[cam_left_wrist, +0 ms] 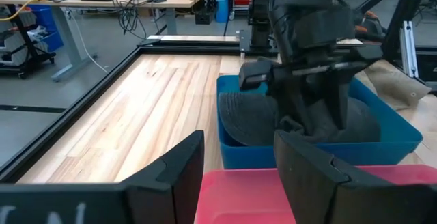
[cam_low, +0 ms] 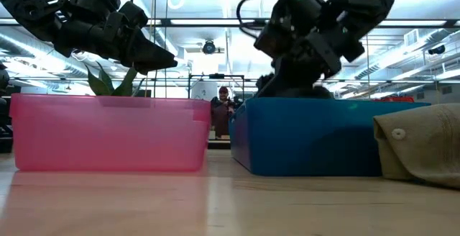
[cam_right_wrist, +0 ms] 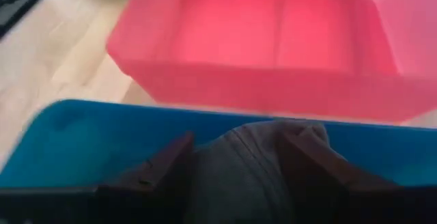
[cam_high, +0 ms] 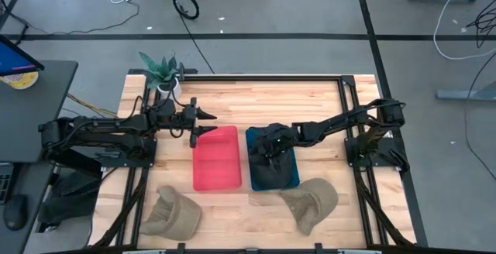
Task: Pick & Place hat
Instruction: Put the black cap into the blue bin
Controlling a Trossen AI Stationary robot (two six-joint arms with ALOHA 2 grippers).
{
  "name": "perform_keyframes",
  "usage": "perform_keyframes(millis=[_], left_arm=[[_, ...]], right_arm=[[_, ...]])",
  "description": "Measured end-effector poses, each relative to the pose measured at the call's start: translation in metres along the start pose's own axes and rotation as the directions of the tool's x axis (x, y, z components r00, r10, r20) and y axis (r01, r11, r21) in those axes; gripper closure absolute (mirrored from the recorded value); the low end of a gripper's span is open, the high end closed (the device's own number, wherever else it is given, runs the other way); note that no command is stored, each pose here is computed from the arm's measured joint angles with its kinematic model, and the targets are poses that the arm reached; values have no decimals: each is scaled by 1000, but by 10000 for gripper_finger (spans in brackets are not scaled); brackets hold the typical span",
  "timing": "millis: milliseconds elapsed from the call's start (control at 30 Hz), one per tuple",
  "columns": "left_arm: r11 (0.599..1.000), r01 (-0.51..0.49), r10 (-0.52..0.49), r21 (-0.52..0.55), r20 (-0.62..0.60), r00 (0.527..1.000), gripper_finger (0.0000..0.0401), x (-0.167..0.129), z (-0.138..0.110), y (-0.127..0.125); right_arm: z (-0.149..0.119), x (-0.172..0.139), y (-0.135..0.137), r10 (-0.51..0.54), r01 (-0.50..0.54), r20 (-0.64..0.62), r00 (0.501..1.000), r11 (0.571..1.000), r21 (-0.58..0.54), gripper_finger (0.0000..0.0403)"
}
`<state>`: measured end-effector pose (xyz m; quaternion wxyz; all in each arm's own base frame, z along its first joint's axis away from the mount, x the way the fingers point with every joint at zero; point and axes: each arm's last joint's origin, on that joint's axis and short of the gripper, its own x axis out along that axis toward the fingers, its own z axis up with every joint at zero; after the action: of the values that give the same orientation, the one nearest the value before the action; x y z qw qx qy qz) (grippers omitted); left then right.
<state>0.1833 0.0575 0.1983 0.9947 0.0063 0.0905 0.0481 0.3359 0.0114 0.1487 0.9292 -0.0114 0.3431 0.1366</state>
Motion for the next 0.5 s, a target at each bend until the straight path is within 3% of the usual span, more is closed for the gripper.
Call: perform_keyframes(millis=[233,500], left_arm=[[1000,0,0,0,1,1000,220,0,0,0],[1000,0,0,-1,0,1000,220,0,0,0]], right_arm=[[-7,8,-3,22,-23,34,999,1000,20,189],[14,-31,3,34,-35,85,996,999,-1,197]])
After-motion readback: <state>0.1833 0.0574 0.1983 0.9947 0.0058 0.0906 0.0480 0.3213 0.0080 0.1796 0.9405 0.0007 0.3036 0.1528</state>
